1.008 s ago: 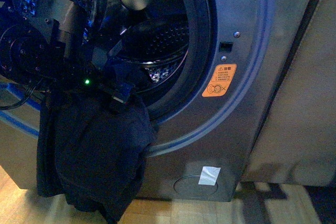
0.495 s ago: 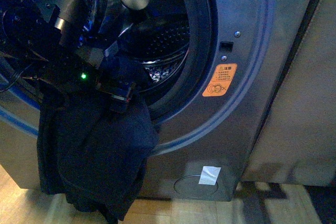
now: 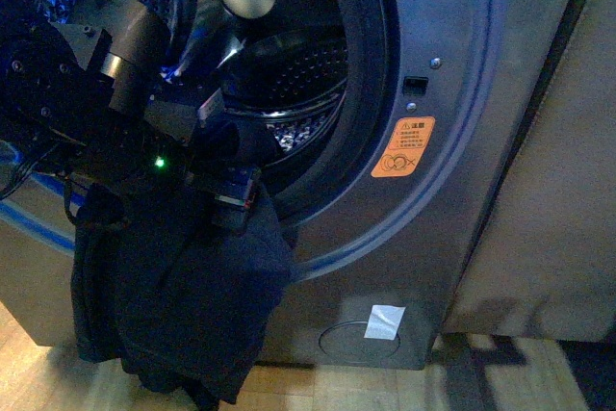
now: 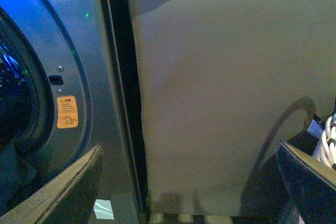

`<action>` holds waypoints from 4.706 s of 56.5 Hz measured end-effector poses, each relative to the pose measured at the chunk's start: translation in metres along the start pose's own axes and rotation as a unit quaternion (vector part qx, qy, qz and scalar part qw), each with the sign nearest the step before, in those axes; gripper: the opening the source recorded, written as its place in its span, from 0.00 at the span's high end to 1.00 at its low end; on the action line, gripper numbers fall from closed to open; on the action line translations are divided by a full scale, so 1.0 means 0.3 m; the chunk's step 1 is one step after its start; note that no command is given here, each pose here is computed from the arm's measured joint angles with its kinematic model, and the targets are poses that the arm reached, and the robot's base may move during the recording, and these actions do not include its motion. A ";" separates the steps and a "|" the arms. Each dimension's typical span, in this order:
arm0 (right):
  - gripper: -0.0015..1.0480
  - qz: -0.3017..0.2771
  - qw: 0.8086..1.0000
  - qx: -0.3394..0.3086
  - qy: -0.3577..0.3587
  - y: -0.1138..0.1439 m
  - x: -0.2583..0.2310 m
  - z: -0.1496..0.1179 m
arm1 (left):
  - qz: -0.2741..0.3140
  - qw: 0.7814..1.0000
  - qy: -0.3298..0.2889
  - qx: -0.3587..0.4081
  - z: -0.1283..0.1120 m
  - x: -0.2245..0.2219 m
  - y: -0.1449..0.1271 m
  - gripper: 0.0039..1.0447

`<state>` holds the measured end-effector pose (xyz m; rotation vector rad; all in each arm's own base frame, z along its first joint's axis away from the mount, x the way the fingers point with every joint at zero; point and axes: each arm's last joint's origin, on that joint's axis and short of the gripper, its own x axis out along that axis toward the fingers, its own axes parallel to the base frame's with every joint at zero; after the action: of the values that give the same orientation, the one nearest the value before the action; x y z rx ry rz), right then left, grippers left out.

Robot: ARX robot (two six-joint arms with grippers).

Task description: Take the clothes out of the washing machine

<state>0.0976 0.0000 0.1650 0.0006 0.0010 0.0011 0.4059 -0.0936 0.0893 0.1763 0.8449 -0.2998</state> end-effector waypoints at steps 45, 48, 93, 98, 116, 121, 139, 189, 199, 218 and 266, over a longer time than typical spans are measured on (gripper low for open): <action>0.07 0.000 1.000 0.000 0.000 0.000 0.000 0.000 | 0.015 0.997 -0.077 -0.013 -0.040 -0.086 0.034 0.92; 0.07 0.000 1.000 0.000 0.000 0.000 0.000 0.000 | 0.008 0.996 -0.089 -0.006 -0.046 -0.128 0.027 0.93; 0.07 0.000 1.000 0.000 0.000 0.000 0.000 0.000 | -0.047 0.934 -0.351 0.044 -0.004 -0.843 0.089 0.93; 0.07 0.000 1.000 0.000 0.000 0.000 0.000 0.000 | -0.049 0.913 -0.400 0.064 0.059 -0.939 0.086 0.93; 0.07 0.000 1.000 0.000 0.000 0.000 0.000 0.000 | -0.082 0.854 -0.503 0.105 0.300 -1.161 -0.008 0.93; 0.07 0.000 1.000 0.000 0.000 0.000 0.000 0.000 | -0.109 0.840 -0.519 0.119 0.356 -1.214 -0.063 0.93; 0.07 0.000 1.000 0.000 0.000 0.000 0.000 0.000 | -0.202 0.792 -0.558 0.145 0.526 -1.390 -0.286 0.93; 0.07 0.202 0.969 0.079 -0.118 -0.021 0.005 0.104 | -0.241 0.774 -0.569 0.140 0.678 -1.479 -0.462 0.93; 0.07 0.291 0.942 0.077 -0.146 -0.022 0.009 0.209 | -0.240 0.774 -0.570 0.139 0.678 -1.481 -0.462 0.93; 0.07 0.307 0.918 0.012 -0.250 0.007 0.036 0.481 | -0.240 0.774 -0.569 0.140 0.678 -1.481 -0.462 0.93; 0.07 0.324 0.880 -0.042 -0.345 -0.038 0.200 0.755 | -0.240 0.774 -0.569 0.139 0.678 -1.481 -0.462 0.93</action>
<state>0.1579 -0.0114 0.3914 -0.0860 -0.7191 0.6762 0.2263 -0.1949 0.5534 0.0225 -0.4069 -0.9016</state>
